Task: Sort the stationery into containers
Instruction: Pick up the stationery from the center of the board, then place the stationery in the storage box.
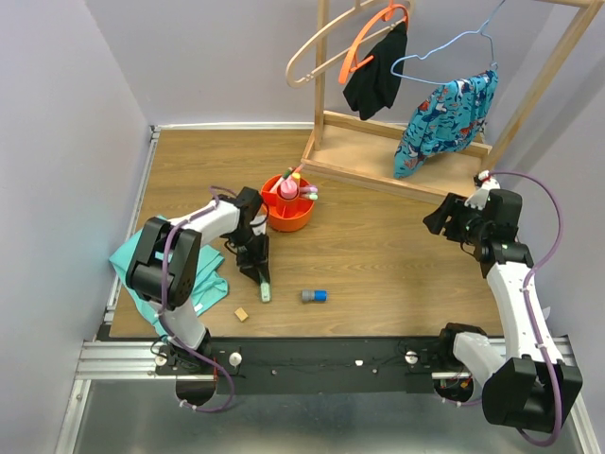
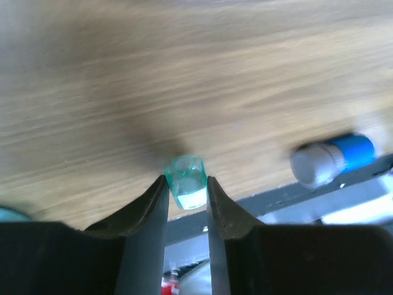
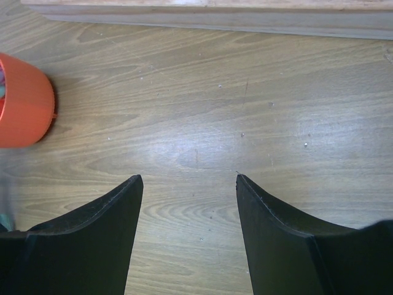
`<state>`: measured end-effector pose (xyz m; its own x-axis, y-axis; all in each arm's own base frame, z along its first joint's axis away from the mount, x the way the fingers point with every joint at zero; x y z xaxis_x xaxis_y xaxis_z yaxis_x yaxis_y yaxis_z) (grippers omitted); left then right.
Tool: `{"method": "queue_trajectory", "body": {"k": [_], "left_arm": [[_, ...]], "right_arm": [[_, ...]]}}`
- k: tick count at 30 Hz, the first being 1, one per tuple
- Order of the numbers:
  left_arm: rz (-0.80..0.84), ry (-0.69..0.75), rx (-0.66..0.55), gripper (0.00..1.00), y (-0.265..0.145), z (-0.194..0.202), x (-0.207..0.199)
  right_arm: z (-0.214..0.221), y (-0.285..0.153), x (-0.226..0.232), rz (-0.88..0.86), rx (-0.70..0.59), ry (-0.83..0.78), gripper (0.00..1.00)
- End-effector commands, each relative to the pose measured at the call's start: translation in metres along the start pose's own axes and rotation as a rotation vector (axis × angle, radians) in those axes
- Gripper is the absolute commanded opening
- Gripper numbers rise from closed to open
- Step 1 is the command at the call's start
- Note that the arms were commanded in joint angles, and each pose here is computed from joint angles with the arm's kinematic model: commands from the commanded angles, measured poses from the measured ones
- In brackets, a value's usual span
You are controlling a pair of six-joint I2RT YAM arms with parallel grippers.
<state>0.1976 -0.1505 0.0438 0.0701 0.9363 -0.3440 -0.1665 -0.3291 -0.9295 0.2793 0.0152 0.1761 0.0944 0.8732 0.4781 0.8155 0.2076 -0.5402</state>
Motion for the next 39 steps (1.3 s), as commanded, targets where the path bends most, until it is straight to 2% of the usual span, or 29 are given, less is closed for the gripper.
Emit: {"method": "queue_trajectory", "body": {"k": [1, 6, 11, 13, 14, 15, 18, 24, 29, 39], "left_arm": [[0.068, 0.264, -0.242, 0.11, -0.054, -0.037, -0.031], [0.09, 0.426, -0.35, 0.11, -0.099, -0.037, -0.047], [0.098, 0.455, -0.382, 0.11, -0.114, -0.027, -0.047], [0.077, 0.485, -0.452, 0.11, -0.124, -0.031, -0.048], [0.063, 0.503, -0.494, 0.1, -0.13, -0.037, -0.048], [0.041, 0.557, -0.597, 0.1, -0.146, -0.053, -0.053], [-0.034, 0.617, -0.804, 0.08, -0.181, -0.096, -0.058], [-0.083, 0.584, -1.011, 0.08, -0.223, -0.165, -0.055], [-0.067, 0.549, -1.061, 0.08, -0.221, -0.19, -0.056], [-0.071, 0.52, -1.011, 0.08, -0.19, -0.211, -0.045]], "right_arm": [[-0.012, 0.0, 0.0, 0.01, -0.028, -0.002, 0.7], [-0.026, 0.003, 0.006, -0.008, -0.06, -0.006, 0.7], [-0.03, 0.003, 0.006, -0.006, -0.064, -0.008, 0.7], [-0.031, 0.003, 0.007, -0.007, -0.067, -0.009, 0.7], [-0.031, 0.004, 0.006, -0.005, -0.067, -0.009, 0.7], [-0.032, 0.003, 0.006, -0.004, -0.073, -0.009, 0.7], [-0.032, 0.003, 0.006, -0.001, -0.074, -0.014, 0.7], [-0.031, 0.004, 0.004, 0.008, -0.068, -0.021, 0.7], [-0.034, 0.005, 0.003, 0.014, -0.073, -0.028, 0.7], [-0.031, 0.005, -0.001, 0.031, -0.064, -0.029, 0.7]]}}
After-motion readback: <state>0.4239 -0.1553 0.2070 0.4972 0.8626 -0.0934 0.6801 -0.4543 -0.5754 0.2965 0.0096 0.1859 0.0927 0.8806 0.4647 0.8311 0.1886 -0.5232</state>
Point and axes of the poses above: each gripper's point midway between its finger pads, its own y axis out along the fingers, its own x axis along the line the jaws close on, z = x × y, the point moved 2 cm from there along -y, back along the fingers, and after that the axes turned 9 degrees about y, right-handed, at the moved point
